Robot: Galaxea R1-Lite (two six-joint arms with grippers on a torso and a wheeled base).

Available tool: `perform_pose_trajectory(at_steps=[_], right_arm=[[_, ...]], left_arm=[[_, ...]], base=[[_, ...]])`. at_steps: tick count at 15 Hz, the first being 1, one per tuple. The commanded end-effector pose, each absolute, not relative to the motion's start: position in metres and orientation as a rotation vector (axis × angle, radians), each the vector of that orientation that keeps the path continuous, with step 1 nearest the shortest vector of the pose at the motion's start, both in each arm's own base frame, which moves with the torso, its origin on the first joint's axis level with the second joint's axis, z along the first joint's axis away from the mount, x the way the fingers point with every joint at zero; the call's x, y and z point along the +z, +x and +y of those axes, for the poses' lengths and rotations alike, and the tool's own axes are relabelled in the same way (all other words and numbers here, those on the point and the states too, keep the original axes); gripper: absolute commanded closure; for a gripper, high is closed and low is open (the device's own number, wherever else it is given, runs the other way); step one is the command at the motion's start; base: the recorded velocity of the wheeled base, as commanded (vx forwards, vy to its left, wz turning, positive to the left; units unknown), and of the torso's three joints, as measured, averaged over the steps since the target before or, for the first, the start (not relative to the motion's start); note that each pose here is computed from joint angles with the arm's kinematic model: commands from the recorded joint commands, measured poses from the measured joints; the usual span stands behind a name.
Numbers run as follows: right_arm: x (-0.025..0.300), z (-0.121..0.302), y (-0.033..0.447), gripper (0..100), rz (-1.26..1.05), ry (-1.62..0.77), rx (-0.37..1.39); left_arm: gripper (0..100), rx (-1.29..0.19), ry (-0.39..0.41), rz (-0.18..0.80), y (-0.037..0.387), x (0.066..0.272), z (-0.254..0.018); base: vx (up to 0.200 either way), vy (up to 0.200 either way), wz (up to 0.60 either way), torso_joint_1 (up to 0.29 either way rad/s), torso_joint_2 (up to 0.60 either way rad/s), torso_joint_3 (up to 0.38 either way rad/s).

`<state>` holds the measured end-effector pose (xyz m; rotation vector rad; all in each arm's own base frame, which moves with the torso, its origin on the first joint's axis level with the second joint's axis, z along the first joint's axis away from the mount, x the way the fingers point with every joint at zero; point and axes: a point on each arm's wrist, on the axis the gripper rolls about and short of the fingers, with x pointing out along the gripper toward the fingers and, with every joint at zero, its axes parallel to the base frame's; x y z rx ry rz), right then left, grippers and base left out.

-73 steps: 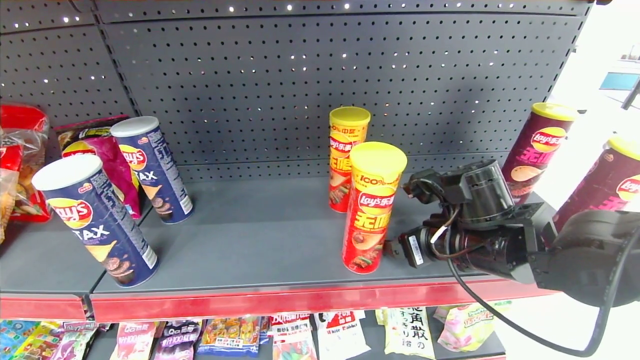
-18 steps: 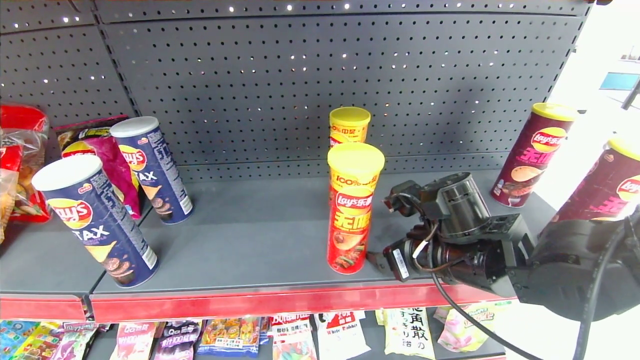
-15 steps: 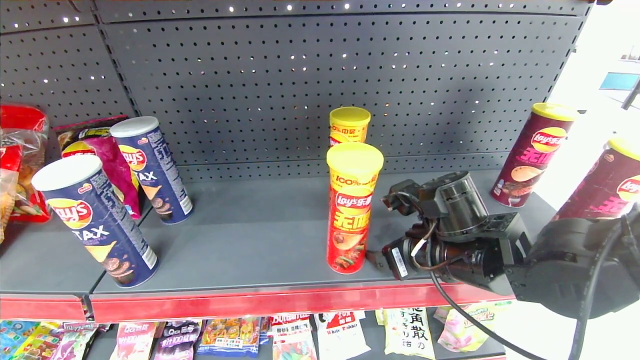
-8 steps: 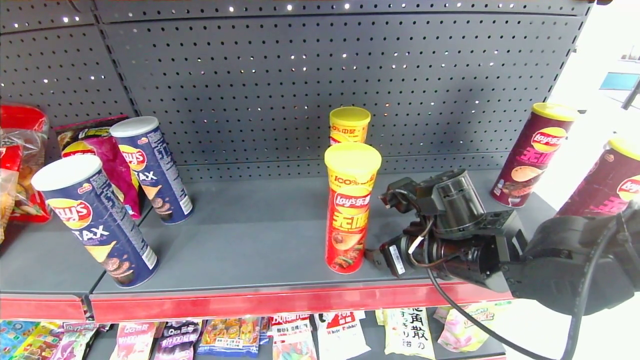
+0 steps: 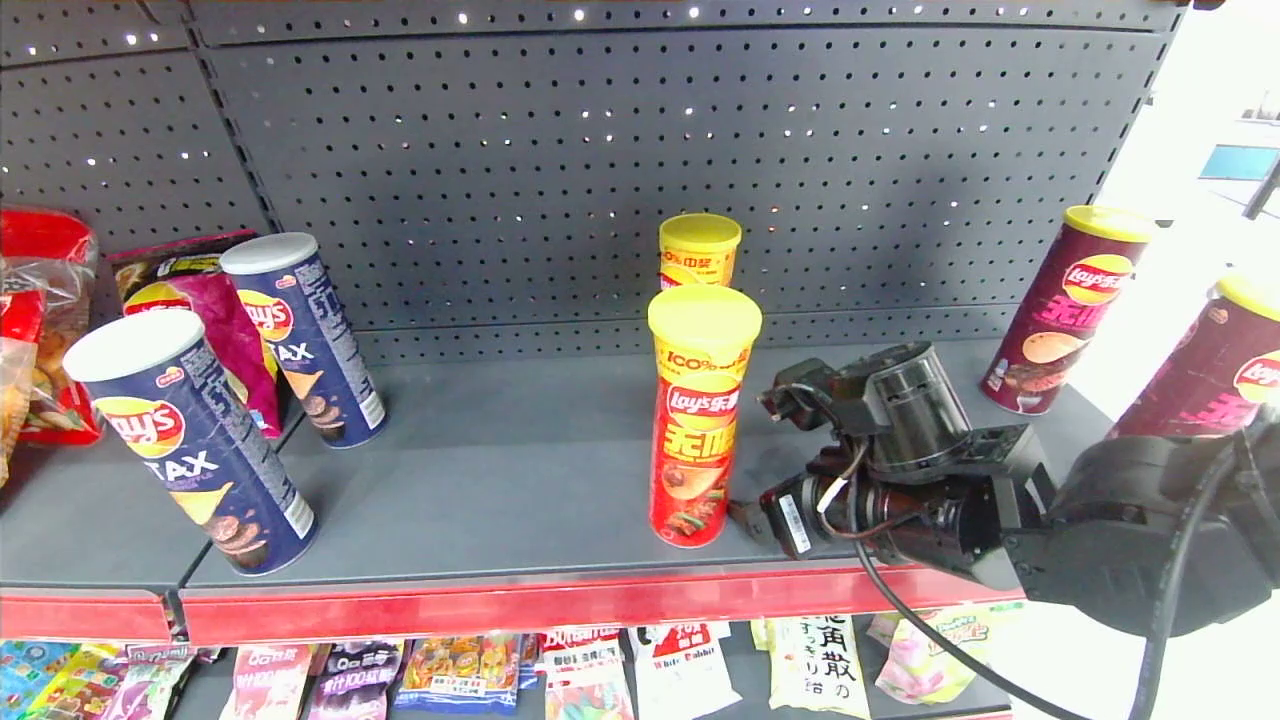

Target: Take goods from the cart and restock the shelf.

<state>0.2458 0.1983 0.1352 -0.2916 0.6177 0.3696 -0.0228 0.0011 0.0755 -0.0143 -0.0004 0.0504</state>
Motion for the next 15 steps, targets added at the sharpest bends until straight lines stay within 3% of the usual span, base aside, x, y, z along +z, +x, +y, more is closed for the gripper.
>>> perform_pose_trajectory(at_steps=[1,9,15], right_arm=[[0.137,0.199,0.246,0,0.613,-0.29,0.371],[0.141,0.195,0.242,0,0.605,-0.284,0.371],[0.172,0.146,0.186,0,0.518,-0.237,0.357]], left_arm=[[0,0.051,-0.014,0.0,-0.023,0.075,0.001],[0,0.051,-0.014,0.0,-0.023,0.075,0.001],[0,0.051,-0.015,0.0,-0.023,0.075,0.001]], base=[[0.0,0.0,0.0,0.0,0.0,0.0],[0.0,0.0,0.0,0.0,0.0,0.0],[0.0,0.0,0.0,0.0,0.0,0.0]])
